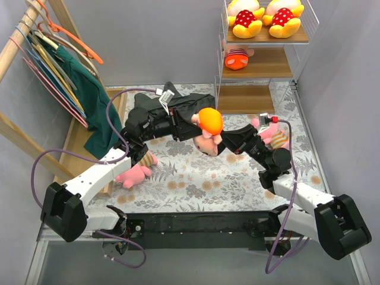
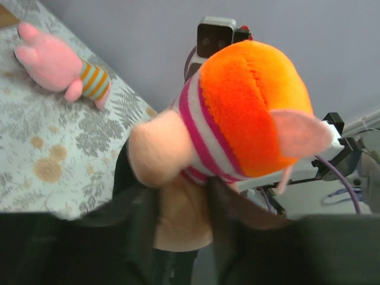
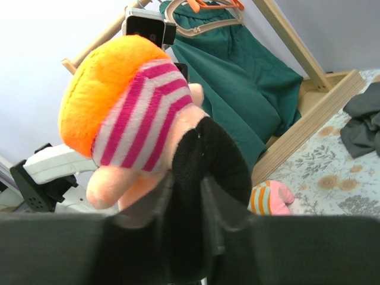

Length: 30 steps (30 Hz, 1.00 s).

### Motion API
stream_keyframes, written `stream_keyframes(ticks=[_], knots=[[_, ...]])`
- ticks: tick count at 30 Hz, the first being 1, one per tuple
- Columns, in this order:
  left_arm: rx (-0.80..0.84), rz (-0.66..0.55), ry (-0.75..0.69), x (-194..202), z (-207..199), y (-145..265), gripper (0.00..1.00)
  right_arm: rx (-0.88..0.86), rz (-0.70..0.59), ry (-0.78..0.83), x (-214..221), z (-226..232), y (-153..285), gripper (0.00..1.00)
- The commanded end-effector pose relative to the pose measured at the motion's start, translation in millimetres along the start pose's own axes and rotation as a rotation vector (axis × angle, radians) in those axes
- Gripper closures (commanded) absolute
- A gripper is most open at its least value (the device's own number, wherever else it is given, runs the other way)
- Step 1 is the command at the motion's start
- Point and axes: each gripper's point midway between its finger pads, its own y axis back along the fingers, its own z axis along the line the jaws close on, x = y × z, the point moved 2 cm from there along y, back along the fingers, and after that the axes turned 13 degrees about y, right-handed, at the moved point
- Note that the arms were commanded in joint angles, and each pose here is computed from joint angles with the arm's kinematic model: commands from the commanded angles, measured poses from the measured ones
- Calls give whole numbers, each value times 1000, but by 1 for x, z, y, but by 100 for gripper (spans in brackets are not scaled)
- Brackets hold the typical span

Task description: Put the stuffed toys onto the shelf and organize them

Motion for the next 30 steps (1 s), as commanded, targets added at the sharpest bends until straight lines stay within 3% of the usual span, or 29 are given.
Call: stream_keyframes(ticks=[1,3,4,6,7,12,20,27,30], knots=[[23,80,-17,8,-3,-4,87,-62,-15,66,-8,12,-6,63],[-25,99,-9,6,3,-7,100,-13,43,133,-9,5,-13,48],[-43,100,-33,5,7,-8,100,114,167,85,11,-18,-9,43],[-109,98,-23,4,18,-8,100,186,272,217,14,-32,-7,34],[-125,103,-49,4,22,-7,100,256,351,222,15,-39,-5,33],[-250,113,-62,9,47,-1,100,381,445,400,-11,-43,2,27],[-396,124,-87,11,78,5,100,388,564,517,-57,-24,-23,26],[-429,151,-67,15,89,5,100,365,607,527,-66,-21,-43,30],[-433,152,-62,16,89,5,100,350,656,479,-50,-20,-50,31]])
